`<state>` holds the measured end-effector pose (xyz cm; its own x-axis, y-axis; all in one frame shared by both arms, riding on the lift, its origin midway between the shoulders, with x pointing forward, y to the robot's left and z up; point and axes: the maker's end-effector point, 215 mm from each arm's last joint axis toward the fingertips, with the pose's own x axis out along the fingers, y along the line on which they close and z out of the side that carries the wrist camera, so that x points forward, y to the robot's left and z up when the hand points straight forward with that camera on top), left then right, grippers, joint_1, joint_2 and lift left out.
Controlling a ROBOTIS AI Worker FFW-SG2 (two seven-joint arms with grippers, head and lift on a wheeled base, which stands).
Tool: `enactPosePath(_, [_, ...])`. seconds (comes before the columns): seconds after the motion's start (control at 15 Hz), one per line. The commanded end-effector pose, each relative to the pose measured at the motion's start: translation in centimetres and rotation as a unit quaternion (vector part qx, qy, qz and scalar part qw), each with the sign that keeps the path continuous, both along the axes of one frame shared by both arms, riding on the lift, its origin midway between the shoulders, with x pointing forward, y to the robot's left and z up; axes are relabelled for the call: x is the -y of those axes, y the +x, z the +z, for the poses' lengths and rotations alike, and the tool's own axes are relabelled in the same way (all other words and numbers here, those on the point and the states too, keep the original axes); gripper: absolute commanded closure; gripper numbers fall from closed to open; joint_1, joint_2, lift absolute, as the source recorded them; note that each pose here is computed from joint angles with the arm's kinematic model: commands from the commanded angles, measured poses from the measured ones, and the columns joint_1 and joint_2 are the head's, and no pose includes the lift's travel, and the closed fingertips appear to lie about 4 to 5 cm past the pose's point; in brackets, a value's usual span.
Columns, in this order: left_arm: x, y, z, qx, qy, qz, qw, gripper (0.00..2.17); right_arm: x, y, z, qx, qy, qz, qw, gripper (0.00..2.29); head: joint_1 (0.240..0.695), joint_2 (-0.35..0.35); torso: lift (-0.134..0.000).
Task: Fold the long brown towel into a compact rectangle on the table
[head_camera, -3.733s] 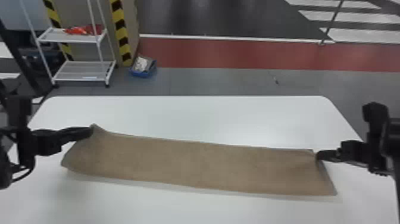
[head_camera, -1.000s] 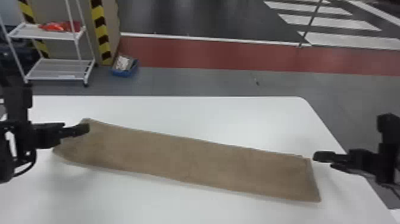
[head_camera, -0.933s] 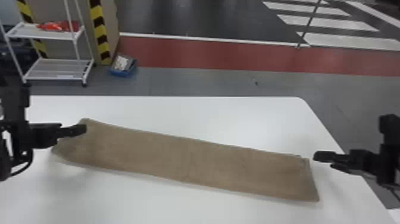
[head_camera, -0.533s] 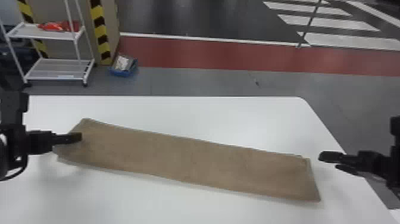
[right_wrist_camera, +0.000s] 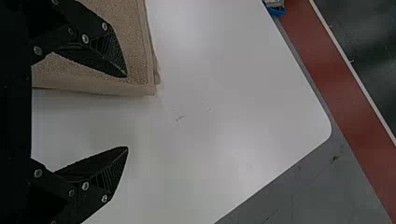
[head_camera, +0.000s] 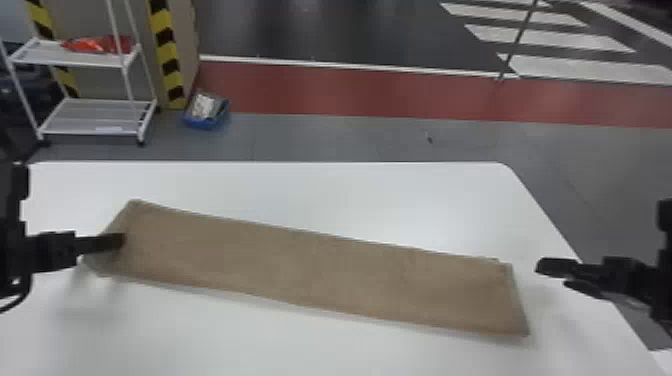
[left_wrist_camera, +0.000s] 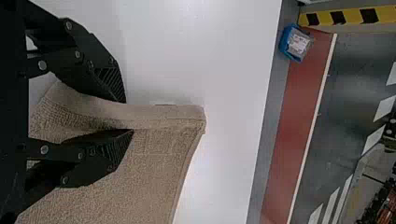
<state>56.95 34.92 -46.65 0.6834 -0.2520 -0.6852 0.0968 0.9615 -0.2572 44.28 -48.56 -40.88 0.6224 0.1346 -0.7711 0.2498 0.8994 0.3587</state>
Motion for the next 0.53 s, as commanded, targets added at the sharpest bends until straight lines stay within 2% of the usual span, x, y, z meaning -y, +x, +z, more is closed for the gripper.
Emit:
enactPosePath(0.0, [-0.8,-1.1,1.8,0.017,-0.017,0.013,0.9996,1.72,0.1,-0.5,-0.4,-0.004,0.000,-0.002,1.0000,0.39,0.695,-0.149,-0.125])
enactPosePath(0.13, [-0.6,-2.8,2.4,0.003,-0.057,0.017,0.9982,1.91,0.1,-0.7,-0.5,-0.005,0.002,-0.004,1.0000,0.39,0.695,-0.145,-0.125])
enactPosePath(0.47, [-5.3,-4.3,6.1,0.029,-0.073,0.053,0.9955,1.91,-0.3,-1.4,-1.1,-0.009,0.004,-0.001,0.9999,0.39,0.695,-0.130,-0.125])
